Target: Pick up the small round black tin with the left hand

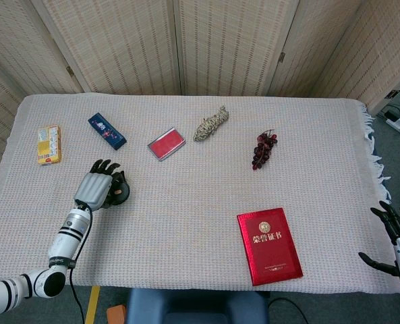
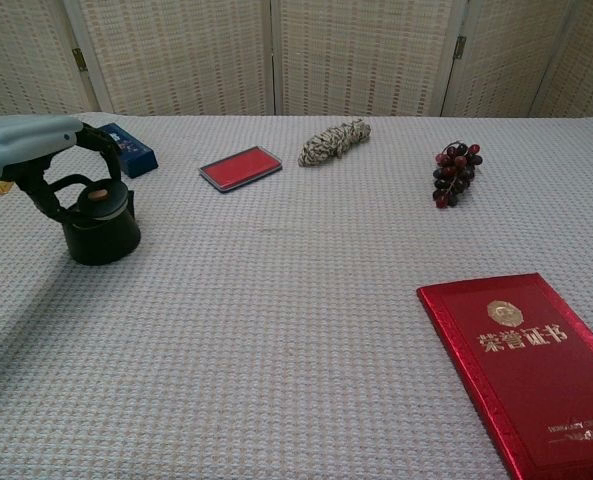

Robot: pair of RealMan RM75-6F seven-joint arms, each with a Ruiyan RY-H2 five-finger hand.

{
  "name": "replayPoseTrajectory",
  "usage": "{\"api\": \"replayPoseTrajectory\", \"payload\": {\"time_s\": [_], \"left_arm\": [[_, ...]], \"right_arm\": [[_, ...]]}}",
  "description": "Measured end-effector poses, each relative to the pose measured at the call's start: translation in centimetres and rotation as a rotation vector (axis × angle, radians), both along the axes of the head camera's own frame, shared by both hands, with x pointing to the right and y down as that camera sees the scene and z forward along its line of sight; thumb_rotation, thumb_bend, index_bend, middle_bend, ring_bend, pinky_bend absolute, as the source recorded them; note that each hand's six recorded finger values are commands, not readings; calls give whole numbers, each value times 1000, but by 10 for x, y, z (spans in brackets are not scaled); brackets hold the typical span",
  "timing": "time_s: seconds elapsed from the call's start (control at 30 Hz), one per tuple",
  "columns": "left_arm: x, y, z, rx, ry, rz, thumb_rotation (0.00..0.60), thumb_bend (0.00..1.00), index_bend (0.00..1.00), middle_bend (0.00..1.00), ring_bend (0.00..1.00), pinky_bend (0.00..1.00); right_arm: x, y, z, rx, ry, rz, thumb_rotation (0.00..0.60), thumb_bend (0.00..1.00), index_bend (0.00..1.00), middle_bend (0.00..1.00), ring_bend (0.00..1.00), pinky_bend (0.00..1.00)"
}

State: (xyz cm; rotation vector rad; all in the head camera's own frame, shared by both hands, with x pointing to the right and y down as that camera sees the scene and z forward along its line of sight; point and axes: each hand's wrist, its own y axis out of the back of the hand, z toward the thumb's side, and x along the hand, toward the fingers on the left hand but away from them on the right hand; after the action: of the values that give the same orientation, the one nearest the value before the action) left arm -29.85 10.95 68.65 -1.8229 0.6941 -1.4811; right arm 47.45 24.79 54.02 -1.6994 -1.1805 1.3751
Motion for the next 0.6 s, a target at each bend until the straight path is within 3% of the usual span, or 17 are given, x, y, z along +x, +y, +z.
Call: {"api": "replayPoseTrajectory", "payload": {"time_s": [0.6], "left_arm": [[-26, -13, 29, -39, -83, -81, 600, 248, 442, 0, 0, 0]], "right_arm": [[1, 1, -1, 2, 8, 8, 600, 76, 132, 92, 177, 0]]}}
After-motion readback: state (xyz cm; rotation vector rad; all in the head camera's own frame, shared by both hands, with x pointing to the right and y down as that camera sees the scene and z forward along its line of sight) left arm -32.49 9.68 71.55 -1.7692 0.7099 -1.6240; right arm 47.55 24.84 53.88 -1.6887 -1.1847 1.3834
